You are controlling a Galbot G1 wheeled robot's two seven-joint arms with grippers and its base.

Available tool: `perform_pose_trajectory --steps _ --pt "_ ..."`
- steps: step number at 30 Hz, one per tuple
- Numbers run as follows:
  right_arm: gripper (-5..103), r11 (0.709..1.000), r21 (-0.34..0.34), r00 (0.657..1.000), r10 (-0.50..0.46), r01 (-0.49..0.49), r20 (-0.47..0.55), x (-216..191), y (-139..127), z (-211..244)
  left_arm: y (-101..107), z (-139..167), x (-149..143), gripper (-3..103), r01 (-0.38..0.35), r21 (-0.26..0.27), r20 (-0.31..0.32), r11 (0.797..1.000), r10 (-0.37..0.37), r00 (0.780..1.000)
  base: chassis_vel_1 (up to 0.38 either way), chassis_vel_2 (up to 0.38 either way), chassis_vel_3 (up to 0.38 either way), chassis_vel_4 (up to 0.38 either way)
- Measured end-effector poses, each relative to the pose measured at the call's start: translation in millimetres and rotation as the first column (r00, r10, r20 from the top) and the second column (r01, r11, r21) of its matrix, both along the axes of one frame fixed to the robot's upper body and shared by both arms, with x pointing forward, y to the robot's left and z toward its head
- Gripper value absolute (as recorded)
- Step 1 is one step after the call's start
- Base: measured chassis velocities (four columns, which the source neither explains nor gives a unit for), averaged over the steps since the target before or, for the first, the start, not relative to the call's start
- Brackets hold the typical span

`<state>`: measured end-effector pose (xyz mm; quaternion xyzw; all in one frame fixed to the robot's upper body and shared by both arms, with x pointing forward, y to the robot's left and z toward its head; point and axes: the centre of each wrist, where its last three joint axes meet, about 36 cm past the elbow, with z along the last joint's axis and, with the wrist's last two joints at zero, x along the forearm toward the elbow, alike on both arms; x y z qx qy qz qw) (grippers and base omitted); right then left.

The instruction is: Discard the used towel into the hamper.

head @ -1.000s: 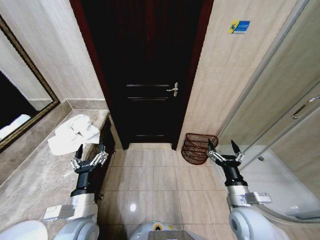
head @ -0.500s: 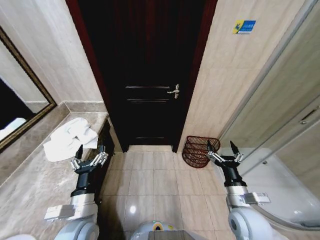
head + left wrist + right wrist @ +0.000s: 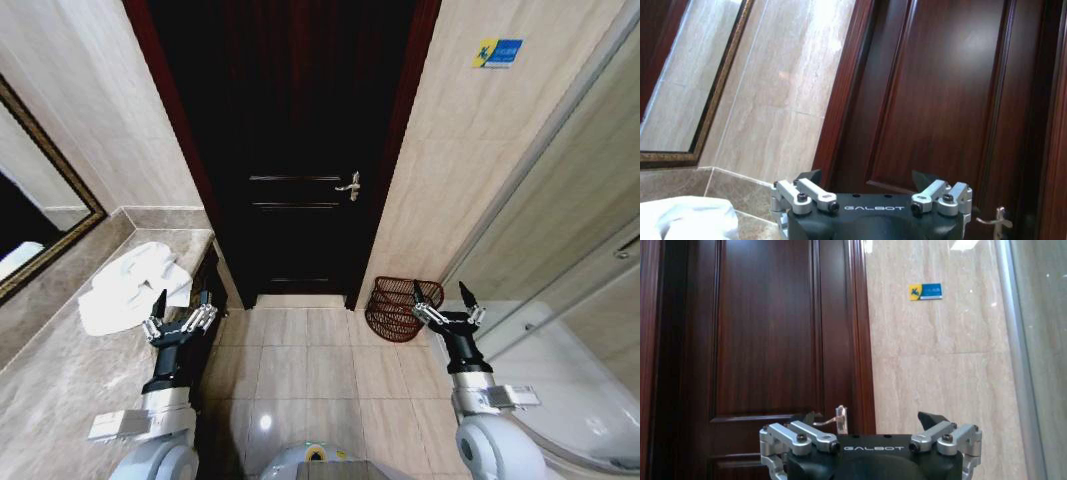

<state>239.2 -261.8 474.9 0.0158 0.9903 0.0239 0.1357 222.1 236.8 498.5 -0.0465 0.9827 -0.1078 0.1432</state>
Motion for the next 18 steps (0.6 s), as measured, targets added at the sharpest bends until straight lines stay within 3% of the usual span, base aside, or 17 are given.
perform_pose_trajectory --steps 18 --pt "100 1.0 -0.002 1.0 0.001 -0.001 -0.004 2.6 -0.6 -2.8 2.4 3.0 0.1 93 -0.006 -0.002 0.01 1.0 0.006 1.0 -0.113 0.111 0.113 -0.113"
